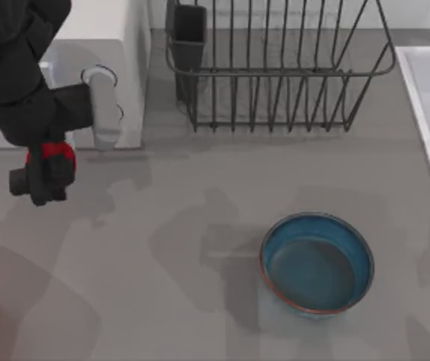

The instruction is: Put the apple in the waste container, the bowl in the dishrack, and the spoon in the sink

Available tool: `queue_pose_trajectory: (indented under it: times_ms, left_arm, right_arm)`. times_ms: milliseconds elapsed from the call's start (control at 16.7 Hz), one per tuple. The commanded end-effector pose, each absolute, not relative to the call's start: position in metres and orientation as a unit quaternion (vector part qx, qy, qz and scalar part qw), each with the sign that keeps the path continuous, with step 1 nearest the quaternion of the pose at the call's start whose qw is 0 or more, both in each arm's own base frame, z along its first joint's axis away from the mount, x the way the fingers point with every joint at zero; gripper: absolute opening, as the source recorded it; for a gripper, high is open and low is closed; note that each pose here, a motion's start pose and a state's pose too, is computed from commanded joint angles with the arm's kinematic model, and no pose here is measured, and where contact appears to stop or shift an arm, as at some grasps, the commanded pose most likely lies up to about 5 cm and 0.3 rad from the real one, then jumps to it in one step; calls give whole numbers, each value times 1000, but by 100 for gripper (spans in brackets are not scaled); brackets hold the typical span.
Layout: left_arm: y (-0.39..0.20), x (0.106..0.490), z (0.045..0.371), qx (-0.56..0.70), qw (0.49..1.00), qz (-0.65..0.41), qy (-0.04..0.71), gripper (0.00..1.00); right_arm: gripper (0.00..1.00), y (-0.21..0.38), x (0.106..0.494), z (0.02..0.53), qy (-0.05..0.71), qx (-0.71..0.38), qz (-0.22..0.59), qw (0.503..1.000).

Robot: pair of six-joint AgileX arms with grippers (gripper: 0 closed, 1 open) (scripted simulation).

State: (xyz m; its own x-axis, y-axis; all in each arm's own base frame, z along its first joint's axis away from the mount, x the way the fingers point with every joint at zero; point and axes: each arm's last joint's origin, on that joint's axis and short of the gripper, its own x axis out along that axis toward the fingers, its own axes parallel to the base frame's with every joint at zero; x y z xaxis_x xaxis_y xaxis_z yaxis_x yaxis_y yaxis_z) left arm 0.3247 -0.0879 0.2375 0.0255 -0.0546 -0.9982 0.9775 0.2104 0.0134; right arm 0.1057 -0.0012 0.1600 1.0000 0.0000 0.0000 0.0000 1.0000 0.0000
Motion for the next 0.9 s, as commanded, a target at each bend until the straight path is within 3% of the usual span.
queue_pose_trajectory:
  times_ms: [360, 660, 900]
  left_arm:
    - [0, 299, 253, 496, 526, -488, 490, 0]
    - [77, 242, 270, 531, 509, -484, 474, 0]
    - [94, 207, 272, 544, 499, -480, 473, 0]
  right_arm:
    - [100, -1, 106, 160, 0, 0, 0, 1000]
    - [100, -1, 106, 160, 0, 0, 0, 1000]
    - [100, -1, 106, 160, 0, 0, 0, 1000]
